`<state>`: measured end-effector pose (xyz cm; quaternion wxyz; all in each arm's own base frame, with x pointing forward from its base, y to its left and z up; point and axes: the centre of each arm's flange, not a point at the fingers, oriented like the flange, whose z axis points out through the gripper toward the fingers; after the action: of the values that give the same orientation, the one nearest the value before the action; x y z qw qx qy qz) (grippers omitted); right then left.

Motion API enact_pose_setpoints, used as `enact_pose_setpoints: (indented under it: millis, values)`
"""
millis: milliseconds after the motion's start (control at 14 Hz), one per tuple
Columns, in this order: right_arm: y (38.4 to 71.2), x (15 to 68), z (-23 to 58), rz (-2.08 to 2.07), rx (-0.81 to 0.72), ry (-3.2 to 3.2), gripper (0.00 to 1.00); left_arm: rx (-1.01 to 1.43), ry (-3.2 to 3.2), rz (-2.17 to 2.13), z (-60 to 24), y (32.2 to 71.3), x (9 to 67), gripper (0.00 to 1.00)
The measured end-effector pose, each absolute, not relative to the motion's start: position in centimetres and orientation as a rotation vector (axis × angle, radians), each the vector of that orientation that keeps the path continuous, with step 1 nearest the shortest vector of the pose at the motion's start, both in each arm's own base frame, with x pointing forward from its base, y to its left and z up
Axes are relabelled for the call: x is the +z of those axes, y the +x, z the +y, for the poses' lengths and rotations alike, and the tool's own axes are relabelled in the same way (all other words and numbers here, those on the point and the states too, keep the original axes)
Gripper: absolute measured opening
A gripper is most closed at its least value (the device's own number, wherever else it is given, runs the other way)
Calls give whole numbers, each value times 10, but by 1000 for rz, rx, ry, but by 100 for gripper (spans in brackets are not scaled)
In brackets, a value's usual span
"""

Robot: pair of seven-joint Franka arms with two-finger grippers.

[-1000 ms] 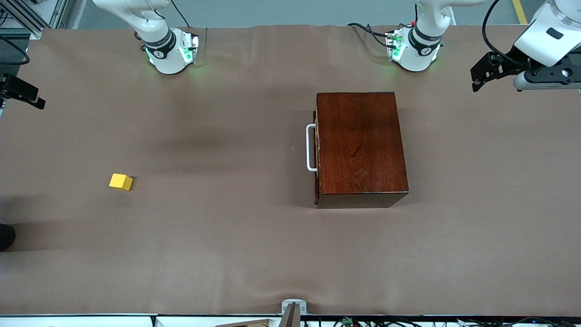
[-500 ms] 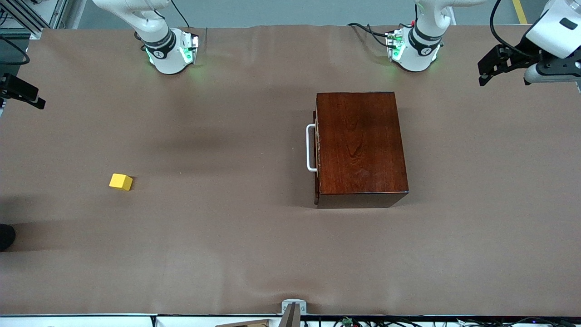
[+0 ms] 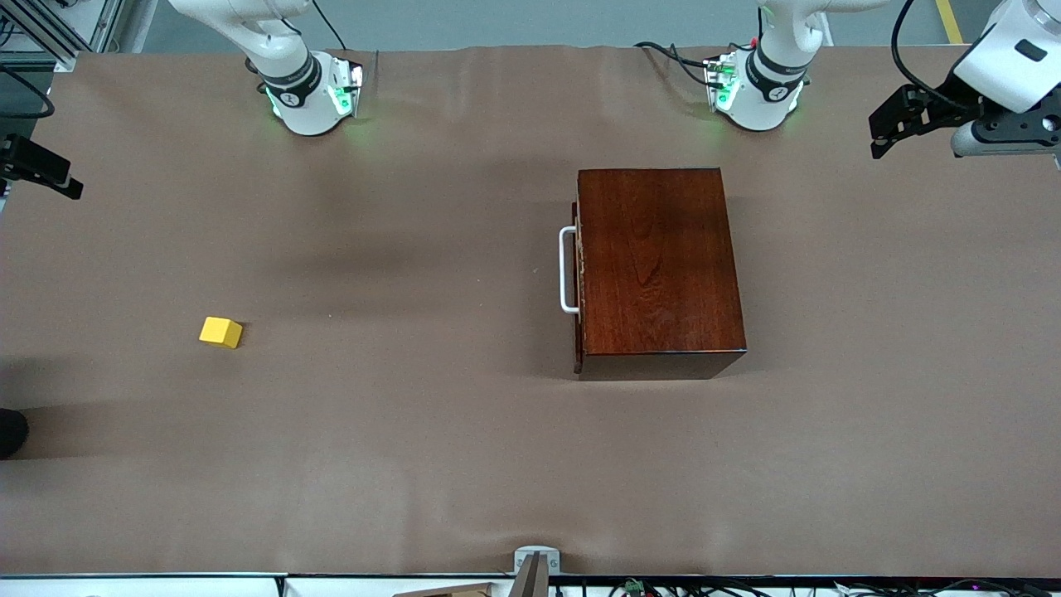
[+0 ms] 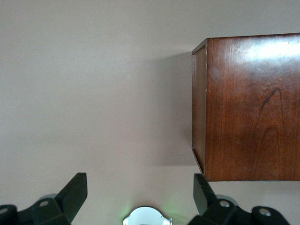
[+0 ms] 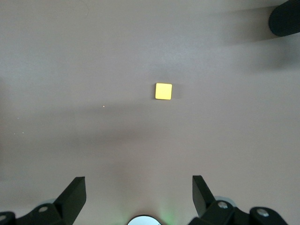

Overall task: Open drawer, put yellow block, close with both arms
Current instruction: 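Reach the left gripper to the white drawer handle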

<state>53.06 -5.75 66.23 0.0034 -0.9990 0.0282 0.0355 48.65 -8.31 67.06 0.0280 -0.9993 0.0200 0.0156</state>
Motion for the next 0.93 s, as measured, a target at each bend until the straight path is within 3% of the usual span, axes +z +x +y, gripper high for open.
enact_pose_setpoints:
  millis: [429,929]
  values:
    - [531,662,-57,88,112,-3131,100,59,-3084,80,-96,496,659,100]
    - [531,662,-58,88,113,-3131,100,93,-3102,-3,-187,528,628,100]
